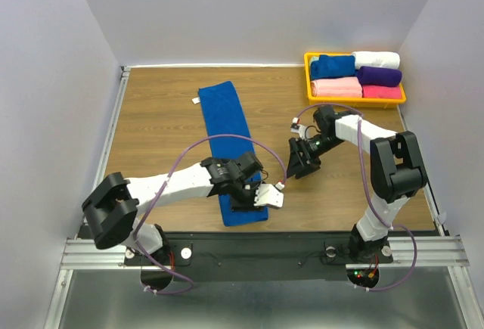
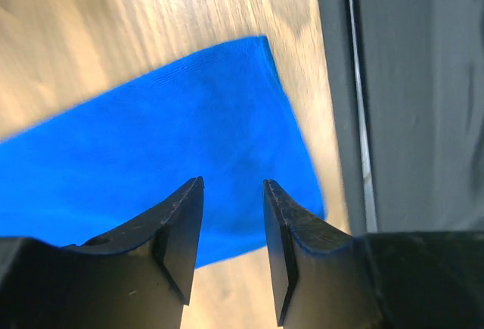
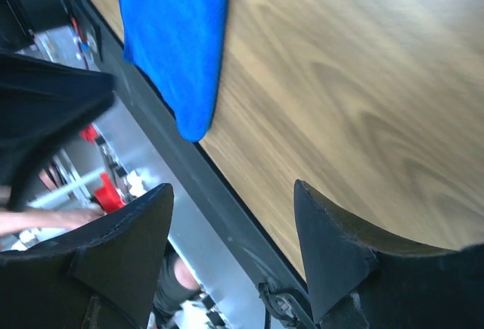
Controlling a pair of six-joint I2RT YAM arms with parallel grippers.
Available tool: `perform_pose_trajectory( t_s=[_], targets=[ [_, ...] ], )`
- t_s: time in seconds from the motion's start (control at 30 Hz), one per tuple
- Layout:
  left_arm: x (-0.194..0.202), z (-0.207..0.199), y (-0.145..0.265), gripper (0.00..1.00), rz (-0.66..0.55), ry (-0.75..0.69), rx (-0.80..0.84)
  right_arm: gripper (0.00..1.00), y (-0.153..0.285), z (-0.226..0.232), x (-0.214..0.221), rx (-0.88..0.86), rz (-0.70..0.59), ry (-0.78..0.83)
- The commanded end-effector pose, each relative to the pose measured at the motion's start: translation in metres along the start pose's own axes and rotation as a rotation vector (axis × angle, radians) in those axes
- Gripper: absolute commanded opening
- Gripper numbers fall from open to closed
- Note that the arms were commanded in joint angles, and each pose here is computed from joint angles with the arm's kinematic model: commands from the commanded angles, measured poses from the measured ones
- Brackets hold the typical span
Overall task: Roll the towels
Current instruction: Fold the towel
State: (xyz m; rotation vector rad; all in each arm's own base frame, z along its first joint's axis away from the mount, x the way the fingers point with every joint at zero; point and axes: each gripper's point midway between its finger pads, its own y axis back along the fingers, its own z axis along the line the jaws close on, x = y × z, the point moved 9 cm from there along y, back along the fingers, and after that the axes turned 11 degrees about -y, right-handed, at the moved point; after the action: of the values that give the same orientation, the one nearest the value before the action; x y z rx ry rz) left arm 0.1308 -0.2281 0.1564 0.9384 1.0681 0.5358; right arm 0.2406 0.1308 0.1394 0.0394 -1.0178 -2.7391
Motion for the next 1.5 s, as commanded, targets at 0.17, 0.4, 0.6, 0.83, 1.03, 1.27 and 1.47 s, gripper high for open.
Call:
perform_pose_trajectory(
  t_s=[0.17, 0.4, 0.6, 0.83, 1.03, 1.27, 1.47],
  targets=[
    [-0.016, -0.002, -0.004, 0.35, -0.039, 0.328, -0.145, 0.7, 0.03, -0.008, -0.01, 0.007, -0.072, -0.016],
    [-0.025, -0.016, -0.029, 0.34, 0.041, 0.287, -0.108, 0.7, 0.034, -0.014, -0.009, 0.018, -0.073, -0.027],
    [-0.024, -0.019, -0.04, 0.35, 0.104, 0.269, -0.05, 0.7, 0.034, -0.016, -0.009, 0.02, -0.066, -0.034],
    [-0.022, -0.024, -0.033, 0.36, 0.202, 0.209, -0.015, 0.7, 0.031, -0.02, -0.01, 0.019, -0.053, -0.037],
    [-0.021, -0.036, -0.034, 0.36, 0.221, 0.153, 0.026, 0.69, 0.029, -0.023, -0.011, 0.025, -0.047, -0.037],
    [-0.017, -0.037, -0.047, 0.36, 0.27, 0.169, 0.047, 0.69, 0.028, -0.025, -0.012, 0.016, -0.043, -0.041],
    [-0.018, -0.032, -0.058, 0.36, 0.282, 0.184, 0.016, 0.69, 0.028, -0.027, -0.01, 0.02, -0.039, -0.041]
  ],
)
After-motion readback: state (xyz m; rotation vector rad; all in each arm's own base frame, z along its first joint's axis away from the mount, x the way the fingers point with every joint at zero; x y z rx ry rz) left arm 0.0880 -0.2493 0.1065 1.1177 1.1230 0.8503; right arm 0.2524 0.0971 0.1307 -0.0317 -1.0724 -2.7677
